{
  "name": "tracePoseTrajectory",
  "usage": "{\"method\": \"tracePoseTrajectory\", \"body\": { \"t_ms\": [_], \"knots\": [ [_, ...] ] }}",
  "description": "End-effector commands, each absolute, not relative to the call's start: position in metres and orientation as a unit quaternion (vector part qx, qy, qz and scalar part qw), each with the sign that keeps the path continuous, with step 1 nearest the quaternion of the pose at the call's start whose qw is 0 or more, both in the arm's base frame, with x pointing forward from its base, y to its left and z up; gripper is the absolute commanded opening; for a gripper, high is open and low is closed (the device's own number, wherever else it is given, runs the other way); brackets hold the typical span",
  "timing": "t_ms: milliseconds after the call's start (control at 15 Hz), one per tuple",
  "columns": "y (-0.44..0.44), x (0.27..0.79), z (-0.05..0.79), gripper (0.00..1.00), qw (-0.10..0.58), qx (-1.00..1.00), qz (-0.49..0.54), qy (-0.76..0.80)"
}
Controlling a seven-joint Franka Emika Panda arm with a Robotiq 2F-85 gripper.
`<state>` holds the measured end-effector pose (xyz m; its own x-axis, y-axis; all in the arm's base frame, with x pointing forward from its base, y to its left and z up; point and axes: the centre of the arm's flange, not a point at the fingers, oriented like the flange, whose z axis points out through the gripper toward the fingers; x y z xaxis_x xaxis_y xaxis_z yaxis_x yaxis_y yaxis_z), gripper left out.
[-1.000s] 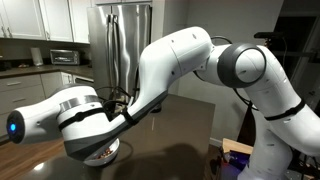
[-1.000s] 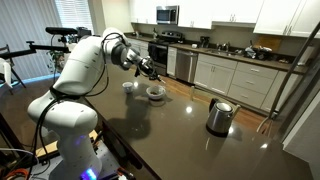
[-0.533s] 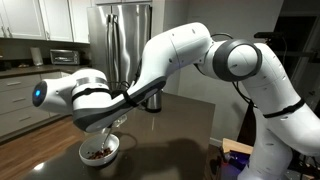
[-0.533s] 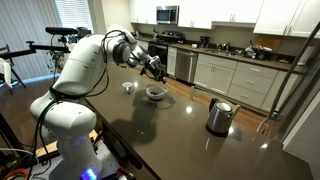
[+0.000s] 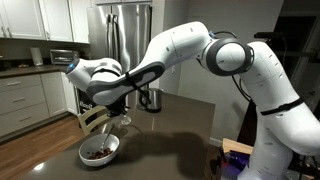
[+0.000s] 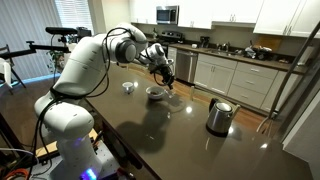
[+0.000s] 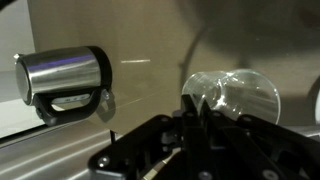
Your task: Pour the things in the glass into the bowl
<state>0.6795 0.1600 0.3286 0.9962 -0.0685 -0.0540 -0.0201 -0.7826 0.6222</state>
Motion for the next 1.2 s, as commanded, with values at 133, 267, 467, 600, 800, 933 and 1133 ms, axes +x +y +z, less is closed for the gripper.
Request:
{"method": "tracePoseTrajectory", "body": {
  "t_ms": [133, 267, 467, 600, 800, 933, 1133],
  "knots": [
    [0.111, 0.668, 0.33, 0.03, 0.224, 0.971, -0.063, -0.051],
    [0.097, 0.664, 0.325, 0.03, 0.189, 0.977, -0.068, -0.07],
    [0.079, 0.654, 0.317, 0.03, 0.151, 0.982, -0.073, -0.092],
    [0.07, 0.646, 0.313, 0.03, 0.129, 0.984, -0.074, -0.101],
    [0.06, 0.63, 0.306, 0.03, 0.09, 0.987, -0.069, -0.11],
    [0.053, 0.623, 0.303, 0.03, 0.07, 0.989, -0.065, -0.116],
    [0.042, 0.613, 0.301, 0.03, 0.043, 0.99, -0.058, -0.12]
  ]
}}
